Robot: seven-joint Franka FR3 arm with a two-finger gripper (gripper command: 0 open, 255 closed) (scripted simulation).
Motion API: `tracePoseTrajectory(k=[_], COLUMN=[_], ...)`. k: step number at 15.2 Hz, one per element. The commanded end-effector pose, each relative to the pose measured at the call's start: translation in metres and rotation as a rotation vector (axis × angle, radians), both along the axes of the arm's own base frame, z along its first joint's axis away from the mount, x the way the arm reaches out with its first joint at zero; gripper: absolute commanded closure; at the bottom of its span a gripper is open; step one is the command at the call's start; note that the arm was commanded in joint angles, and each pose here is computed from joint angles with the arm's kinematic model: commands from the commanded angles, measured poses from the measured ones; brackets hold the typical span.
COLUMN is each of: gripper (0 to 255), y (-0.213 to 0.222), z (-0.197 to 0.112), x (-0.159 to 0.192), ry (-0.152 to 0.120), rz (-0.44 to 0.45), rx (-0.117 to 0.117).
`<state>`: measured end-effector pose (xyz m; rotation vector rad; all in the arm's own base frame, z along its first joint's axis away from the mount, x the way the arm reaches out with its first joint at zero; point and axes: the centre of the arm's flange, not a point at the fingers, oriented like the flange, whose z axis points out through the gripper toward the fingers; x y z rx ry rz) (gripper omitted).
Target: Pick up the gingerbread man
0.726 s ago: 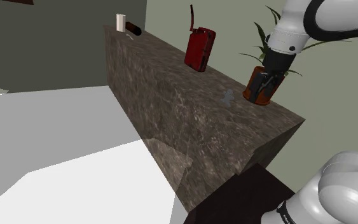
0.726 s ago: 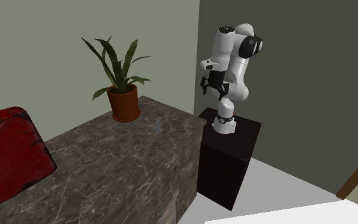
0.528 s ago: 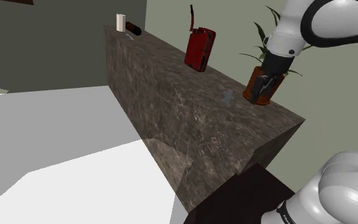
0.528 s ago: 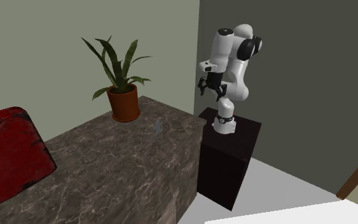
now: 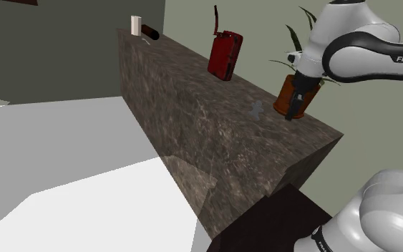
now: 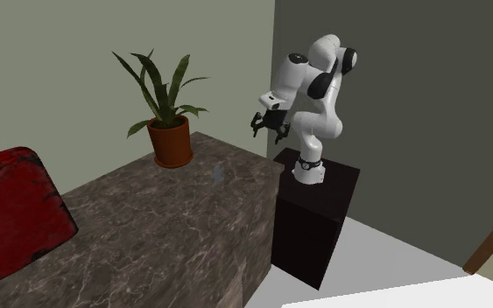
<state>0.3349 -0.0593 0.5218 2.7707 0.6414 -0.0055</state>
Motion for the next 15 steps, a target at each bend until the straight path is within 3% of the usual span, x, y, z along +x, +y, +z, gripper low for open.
tracePoseTrajectory(k=[1, 15], gripper=[0, 0], y=[-0.019, -0.095], z=[-0.013, -0.063], x=[0.009, 0.117], ry=[0.006, 0.033], rz=[0.124, 0.918], rx=[-0.049, -0.363])
